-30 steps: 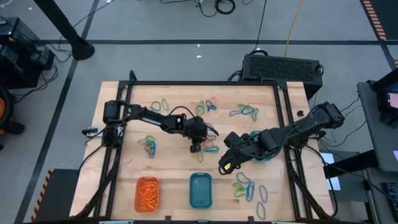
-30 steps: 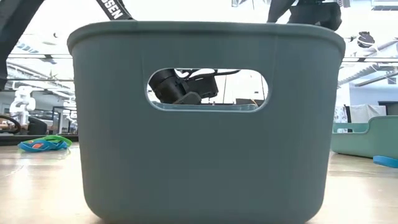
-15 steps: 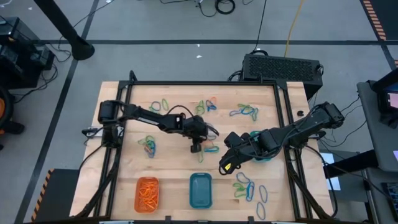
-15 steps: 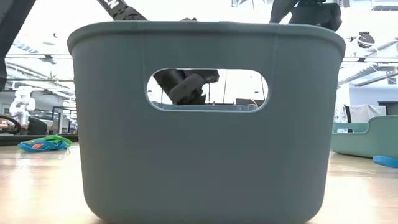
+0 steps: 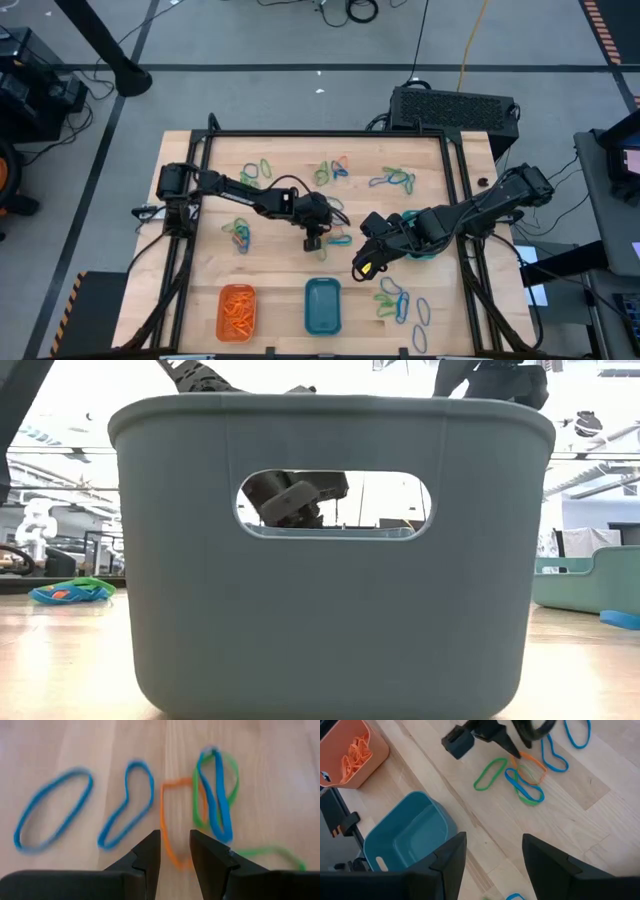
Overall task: Sort rubber bands into baskets
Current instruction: Put the orange rubber band into the orange bin
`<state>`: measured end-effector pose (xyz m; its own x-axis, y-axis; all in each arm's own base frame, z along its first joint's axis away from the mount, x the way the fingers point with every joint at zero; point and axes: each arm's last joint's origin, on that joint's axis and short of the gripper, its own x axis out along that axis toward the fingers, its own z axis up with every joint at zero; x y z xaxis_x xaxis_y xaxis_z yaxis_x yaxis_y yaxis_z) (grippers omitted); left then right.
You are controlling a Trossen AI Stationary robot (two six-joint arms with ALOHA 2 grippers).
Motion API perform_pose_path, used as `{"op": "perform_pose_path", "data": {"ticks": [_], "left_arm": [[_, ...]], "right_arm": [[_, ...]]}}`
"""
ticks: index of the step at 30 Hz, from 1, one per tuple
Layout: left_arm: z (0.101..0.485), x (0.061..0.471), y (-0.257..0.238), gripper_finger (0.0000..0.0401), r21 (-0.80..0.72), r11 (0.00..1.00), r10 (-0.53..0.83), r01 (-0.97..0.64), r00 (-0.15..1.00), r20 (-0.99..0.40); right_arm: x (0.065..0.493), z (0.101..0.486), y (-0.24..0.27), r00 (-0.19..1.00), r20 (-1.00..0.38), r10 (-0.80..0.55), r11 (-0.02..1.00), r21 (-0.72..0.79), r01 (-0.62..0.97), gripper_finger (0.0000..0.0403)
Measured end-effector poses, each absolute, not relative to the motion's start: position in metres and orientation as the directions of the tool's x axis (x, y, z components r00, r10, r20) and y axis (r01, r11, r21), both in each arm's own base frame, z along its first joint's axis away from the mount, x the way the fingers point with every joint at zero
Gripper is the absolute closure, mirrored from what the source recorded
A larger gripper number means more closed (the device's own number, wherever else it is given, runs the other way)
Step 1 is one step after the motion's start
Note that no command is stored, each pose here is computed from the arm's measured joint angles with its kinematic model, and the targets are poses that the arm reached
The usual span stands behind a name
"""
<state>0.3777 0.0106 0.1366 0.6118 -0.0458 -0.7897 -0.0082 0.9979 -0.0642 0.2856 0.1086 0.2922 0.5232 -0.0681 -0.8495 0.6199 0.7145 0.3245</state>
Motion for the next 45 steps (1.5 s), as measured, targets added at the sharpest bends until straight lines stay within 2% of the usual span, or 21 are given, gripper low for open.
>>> {"op": "perform_pose_path", "data": {"ticks": [7, 25, 28, 34, 40, 45], "left_arm": [[0.129, 0.378, 0.01, 0.0289, -0.024, 0.999, 0.002, -0.035, 0.587, -0.81], [0.12, 0.378, 0.0, 0.0291, -0.022, 1.0, -0.012, -0.01, 0.562, -0.827], [0.12, 0.378, 0.0, 0.0309, -0.021, 1.0, -0.011, -0.011, 0.56, -0.829], [0.119, 0.378, -0.002, 0.039, -0.027, 1.0, -0.015, -0.013, 0.553, -0.833], [0.129, 0.374, -0.001, 0.0397, -0.037, 0.998, 0.001, -0.059, 0.547, -0.837], [0.154, 0.372, 0.001, 0.0398, 0.008, 0.996, 0.06, -0.092, 0.583, -0.811]], "right_arm": [[0.286, 0.292, 0.109, 0.528, -0.847, -0.067, 0.716, 0.328, 0.616, 0.0218], [0.286, 0.293, 0.109, 0.529, -0.846, -0.067, 0.721, 0.326, 0.612, 0.0218], [0.286, 0.293, 0.109, 0.529, -0.846, -0.066, 0.726, 0.323, 0.607, 0.0218], [0.286, 0.293, 0.109, 0.529, -0.846, -0.067, 0.731, 0.32, 0.603, 0.0218], [0.286, 0.293, 0.109, 0.529, -0.846, -0.066, 0.732, 0.319, 0.602, 0.0218], [0.286, 0.293, 0.109, 0.528, -0.847, -0.064, 0.746, 0.311, 0.59, 0.0218]]}}
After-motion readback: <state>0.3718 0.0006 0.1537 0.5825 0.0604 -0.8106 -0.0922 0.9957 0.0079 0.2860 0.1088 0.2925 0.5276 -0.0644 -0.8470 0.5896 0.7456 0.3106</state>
